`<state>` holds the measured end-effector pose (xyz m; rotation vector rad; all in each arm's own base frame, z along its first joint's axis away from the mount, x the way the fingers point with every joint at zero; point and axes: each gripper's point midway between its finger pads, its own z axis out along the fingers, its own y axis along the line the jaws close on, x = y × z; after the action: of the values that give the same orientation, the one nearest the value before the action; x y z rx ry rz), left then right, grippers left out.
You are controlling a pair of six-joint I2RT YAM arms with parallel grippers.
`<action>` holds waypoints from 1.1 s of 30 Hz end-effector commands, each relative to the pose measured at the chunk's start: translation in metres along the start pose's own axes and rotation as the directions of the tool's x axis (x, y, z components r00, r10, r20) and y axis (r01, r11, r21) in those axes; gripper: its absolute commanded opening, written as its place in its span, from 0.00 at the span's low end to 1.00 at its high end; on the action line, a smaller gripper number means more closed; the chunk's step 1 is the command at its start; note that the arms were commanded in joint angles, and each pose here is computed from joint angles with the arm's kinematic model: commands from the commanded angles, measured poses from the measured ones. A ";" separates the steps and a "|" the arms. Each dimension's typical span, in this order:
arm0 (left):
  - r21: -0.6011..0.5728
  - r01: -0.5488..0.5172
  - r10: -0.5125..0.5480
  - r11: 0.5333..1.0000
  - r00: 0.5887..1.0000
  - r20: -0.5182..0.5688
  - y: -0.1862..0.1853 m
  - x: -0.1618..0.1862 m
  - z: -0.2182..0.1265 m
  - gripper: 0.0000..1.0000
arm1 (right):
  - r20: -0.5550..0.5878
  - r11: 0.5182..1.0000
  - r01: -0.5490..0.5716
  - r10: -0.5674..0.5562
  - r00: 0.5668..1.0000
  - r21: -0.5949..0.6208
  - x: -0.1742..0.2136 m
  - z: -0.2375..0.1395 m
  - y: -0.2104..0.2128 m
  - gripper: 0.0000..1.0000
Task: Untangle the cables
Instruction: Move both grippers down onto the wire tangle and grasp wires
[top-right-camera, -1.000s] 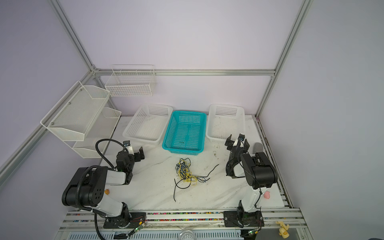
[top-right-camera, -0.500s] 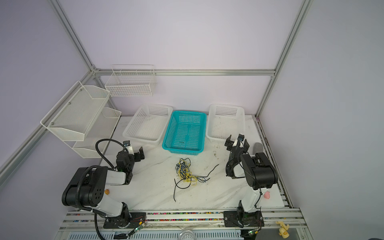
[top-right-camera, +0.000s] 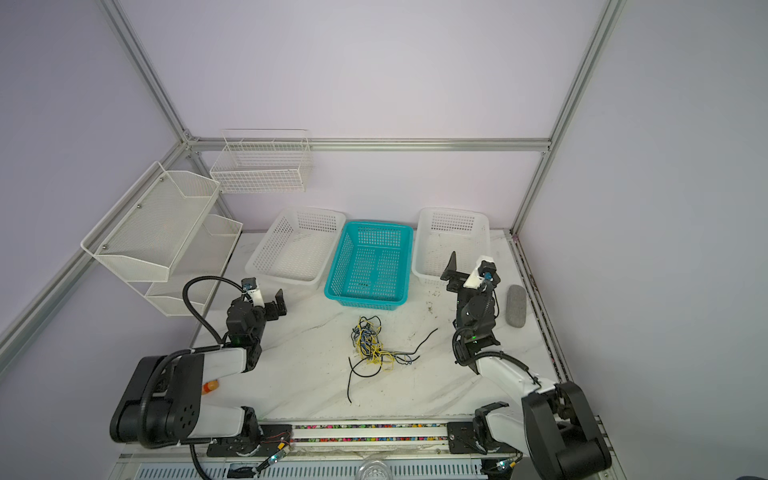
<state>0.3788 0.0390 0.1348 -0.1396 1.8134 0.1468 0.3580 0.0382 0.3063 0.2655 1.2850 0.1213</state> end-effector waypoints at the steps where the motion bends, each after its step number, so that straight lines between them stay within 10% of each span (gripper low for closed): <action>1: -0.009 0.040 -0.039 0.999 0.996 0.075 0.000 -0.042 -0.008 1.00 | -0.020 0.973 -0.215 0.214 0.977 -0.084 -0.019 -0.009 0.014 0.97; 4: 0.010 0.162 -0.163 0.987 0.982 0.091 -0.002 -0.059 -0.017 1.00 | -0.152 0.819 -0.569 0.554 0.819 -0.078 -0.020 -0.017 0.025 0.97; 8: 0.081 0.351 -0.356 0.933 0.932 0.063 -0.011 -0.086 -0.030 1.00 | -0.327 0.820 -0.488 0.393 0.860 -0.300 -0.023 -0.018 0.082 0.97; 15: 0.068 0.764 -0.757 0.642 0.646 -0.099 -0.014 -0.104 -0.064 1.00 | -0.593 0.833 -0.376 0.074 0.802 -0.405 0.036 -0.049 0.152 0.95; 22: 0.353 0.723 -0.653 0.594 0.689 -0.314 -0.075 -0.112 -0.096 1.00 | -0.754 0.832 -0.295 -0.203 0.625 -0.469 0.114 -0.099 0.179 0.81; 33: 0.334 0.695 -0.529 0.637 0.709 -0.466 -0.117 -0.061 -0.141 1.00 | -0.827 0.825 -0.279 -0.342 0.446 -0.491 0.198 -0.163 0.195 0.76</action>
<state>0.2895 -0.0920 0.2298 -0.4585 1.9180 -0.8994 0.2797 0.2900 0.1451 -0.4256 2.2349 0.7196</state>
